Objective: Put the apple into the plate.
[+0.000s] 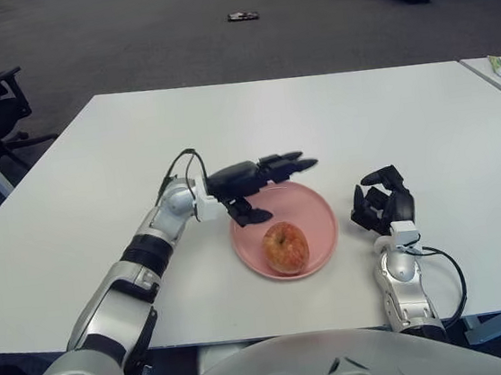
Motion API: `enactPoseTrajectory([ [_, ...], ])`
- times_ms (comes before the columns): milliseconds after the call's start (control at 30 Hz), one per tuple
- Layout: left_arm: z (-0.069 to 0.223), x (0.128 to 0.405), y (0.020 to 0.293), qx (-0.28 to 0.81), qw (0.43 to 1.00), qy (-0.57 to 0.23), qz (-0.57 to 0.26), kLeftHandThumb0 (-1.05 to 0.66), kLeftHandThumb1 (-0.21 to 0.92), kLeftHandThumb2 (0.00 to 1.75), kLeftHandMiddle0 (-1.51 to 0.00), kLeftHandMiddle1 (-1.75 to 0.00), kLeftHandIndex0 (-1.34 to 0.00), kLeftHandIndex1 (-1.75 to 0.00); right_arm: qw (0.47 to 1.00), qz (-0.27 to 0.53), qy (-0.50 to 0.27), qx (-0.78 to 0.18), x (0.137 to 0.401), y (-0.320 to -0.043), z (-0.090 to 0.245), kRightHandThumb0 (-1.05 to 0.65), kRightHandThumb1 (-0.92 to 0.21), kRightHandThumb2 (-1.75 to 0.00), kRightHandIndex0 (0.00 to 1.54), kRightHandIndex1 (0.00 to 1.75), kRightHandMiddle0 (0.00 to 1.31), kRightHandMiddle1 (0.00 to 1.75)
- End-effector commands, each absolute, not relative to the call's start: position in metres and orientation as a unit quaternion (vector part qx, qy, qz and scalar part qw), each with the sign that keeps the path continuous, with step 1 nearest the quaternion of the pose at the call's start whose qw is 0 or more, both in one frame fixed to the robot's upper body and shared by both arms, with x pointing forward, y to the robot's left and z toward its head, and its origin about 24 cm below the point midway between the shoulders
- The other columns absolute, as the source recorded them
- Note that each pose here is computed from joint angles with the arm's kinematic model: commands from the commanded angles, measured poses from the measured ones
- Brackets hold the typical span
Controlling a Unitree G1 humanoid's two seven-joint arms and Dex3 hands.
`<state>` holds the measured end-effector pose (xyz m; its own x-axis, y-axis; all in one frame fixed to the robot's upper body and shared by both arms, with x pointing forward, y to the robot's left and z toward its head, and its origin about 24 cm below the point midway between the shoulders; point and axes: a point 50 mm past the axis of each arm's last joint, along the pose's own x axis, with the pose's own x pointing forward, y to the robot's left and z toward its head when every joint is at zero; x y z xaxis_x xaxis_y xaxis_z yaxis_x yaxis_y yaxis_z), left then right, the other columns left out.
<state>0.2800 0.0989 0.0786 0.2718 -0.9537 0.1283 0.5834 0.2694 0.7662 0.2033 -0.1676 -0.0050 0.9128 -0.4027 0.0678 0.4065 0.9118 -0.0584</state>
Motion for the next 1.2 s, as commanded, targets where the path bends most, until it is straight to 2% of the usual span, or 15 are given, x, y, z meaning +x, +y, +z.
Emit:
enactPoseTrajectory([
  [0, 0.082, 0.289, 0.117, 0.298, 0.770, -0.303, -0.476, -1.05, 0.92, 1.00, 0.00, 0.00, 0.00, -0.02, 0.977, -0.208, -0.036, -0.027, 0.206, -0.167, -0.001, -0.43, -0.50, -1.10, 1.02, 1.75, 0.47, 1.75],
  [133, 0.085, 0.291, 0.129, 0.261, 0.804, -0.295, -0.446, -1.05, 0.92, 1.07, 0.00, 0.00, 0.00, 0.00, 0.977, -0.208, -0.035, -0.024, 0.206, -0.167, -0.001, -0.42, -0.51, -1.08, 1.01, 1.75, 0.46, 1.75],
  [267, 0.083, 0.292, 0.131, 0.161, 0.848, -0.265, -0.430, -1.05, 0.92, 1.08, 0.00, 0.00, 0.00, 0.00, 0.977, -0.209, -0.035, -0.023, 0.207, -0.167, -0.001, -0.42, -0.51, -1.08, 1.01, 1.75, 0.46, 1.75],
  [333, 0.080, 0.289, 0.138, 0.130, 0.872, -0.255, -0.397, -1.05, 0.92, 1.08, 0.00, 0.00, 0.00, 0.00, 0.977, -0.210, -0.032, -0.023, 0.207, -0.166, -0.001, -0.42, -0.51, -1.07, 1.01, 1.75, 0.46, 1.75],
  [500, 0.076, 0.281, 0.148, 0.103, 0.900, -0.250, -0.341, -1.05, 0.92, 1.06, -0.02, -0.01, -0.03, -0.02, 0.976, -0.213, -0.030, -0.023, 0.207, -0.166, -0.001, -0.42, -0.52, -1.07, 1.00, 1.75, 0.46, 1.75],
  [600, 0.076, 0.282, 0.149, 0.076, 0.925, -0.258, -0.268, -1.05, 0.92, 1.07, -0.11, -0.09, -0.01, -0.35, 0.976, -0.212, -0.031, -0.024, 0.208, -0.166, -0.001, -0.42, -0.52, -1.07, 0.99, 1.75, 0.46, 1.75],
  [633, 0.076, 0.283, 0.150, 0.070, 0.931, -0.259, -0.248, -1.05, 0.92, 1.09, -0.18, -0.23, -0.01, -0.67, 0.976, -0.212, -0.031, -0.025, 0.208, -0.166, -0.001, -0.42, -0.52, -1.07, 0.99, 1.75, 0.45, 1.75],
  [667, 0.075, 0.283, 0.150, 0.066, 0.935, -0.259, -0.234, -1.05, 0.92, 1.09, -0.18, -0.33, 0.00, -0.79, 0.976, -0.212, -0.031, -0.025, 0.208, -0.166, -0.001, -0.42, -0.52, -1.06, 0.98, 1.75, 0.45, 1.75],
  [733, 0.073, 0.284, 0.151, 0.054, 0.946, -0.251, -0.197, -1.04, 0.92, 1.11, -0.21, -0.64, -0.04, -1.11, 0.977, -0.211, -0.032, -0.025, 0.208, -0.166, -0.001, -0.42, -0.52, -1.06, 0.98, 1.75, 0.45, 1.75],
  [900, 0.065, 0.285, 0.155, 0.042, 0.962, -0.229, -0.140, -0.93, 0.92, 1.11, -0.31, -0.99, -0.17, -1.39, 0.977, -0.211, -0.032, -0.025, 0.209, -0.166, -0.001, -0.42, -0.53, -1.06, 0.98, 1.75, 0.45, 1.75],
  [1167, 0.036, 0.275, 0.172, 0.016, 0.980, -0.179, -0.080, -0.79, 0.92, 1.07, -0.39, -1.17, -0.26, -1.50, 0.977, -0.212, -0.032, -0.025, 0.209, -0.166, -0.001, -0.42, -0.53, -1.05, 0.98, 1.75, 0.44, 1.75],
])
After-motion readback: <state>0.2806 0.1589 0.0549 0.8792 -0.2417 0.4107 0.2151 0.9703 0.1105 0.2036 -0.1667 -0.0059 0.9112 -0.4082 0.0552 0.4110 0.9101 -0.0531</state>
